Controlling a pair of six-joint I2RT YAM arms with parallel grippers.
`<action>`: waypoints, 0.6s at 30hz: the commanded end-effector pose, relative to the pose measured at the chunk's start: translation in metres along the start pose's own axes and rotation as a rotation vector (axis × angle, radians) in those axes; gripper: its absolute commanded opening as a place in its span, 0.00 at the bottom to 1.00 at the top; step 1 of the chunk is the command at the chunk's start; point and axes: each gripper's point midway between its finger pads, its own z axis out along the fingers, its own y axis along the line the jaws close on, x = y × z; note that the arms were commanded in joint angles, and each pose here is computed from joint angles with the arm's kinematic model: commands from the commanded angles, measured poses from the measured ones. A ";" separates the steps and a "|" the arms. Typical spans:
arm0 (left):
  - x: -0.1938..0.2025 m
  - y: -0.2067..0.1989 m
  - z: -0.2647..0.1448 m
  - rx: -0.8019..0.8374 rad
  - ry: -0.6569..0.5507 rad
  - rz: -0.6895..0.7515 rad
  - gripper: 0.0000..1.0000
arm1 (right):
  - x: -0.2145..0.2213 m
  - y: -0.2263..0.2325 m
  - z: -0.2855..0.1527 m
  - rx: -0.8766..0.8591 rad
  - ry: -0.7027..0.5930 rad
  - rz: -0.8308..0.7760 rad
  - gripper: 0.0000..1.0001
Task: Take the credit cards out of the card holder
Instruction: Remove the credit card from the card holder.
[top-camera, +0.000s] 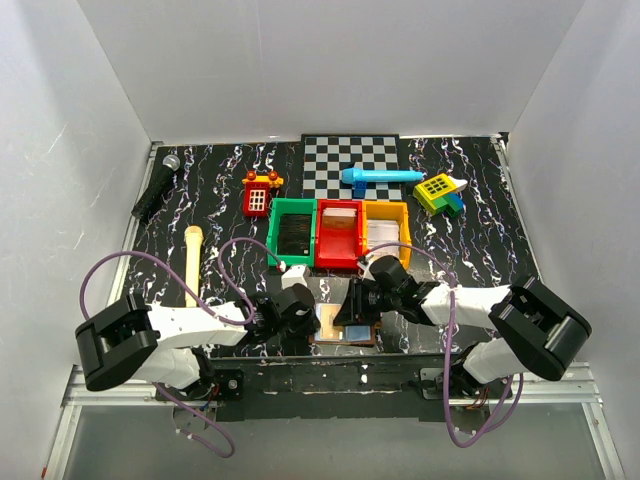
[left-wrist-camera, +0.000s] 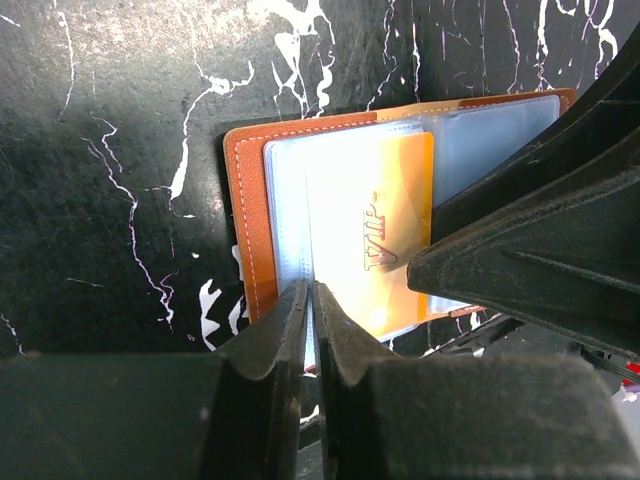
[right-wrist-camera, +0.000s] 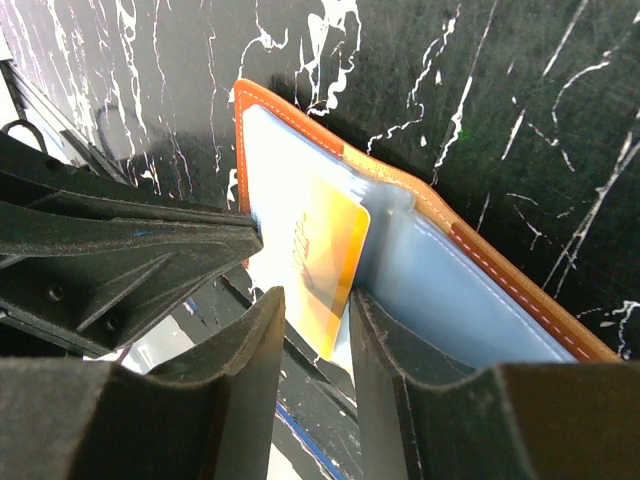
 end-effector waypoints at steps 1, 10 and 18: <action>0.028 0.048 0.004 -0.170 0.094 0.046 0.06 | -0.004 0.004 -0.002 -0.043 -0.031 -0.012 0.41; 0.033 0.052 0.006 -0.187 0.112 0.046 0.00 | -0.005 0.007 -0.005 -0.072 -0.049 -0.013 0.41; 0.036 0.056 0.006 -0.197 0.119 0.040 0.00 | -0.008 0.010 -0.005 -0.091 -0.059 -0.015 0.36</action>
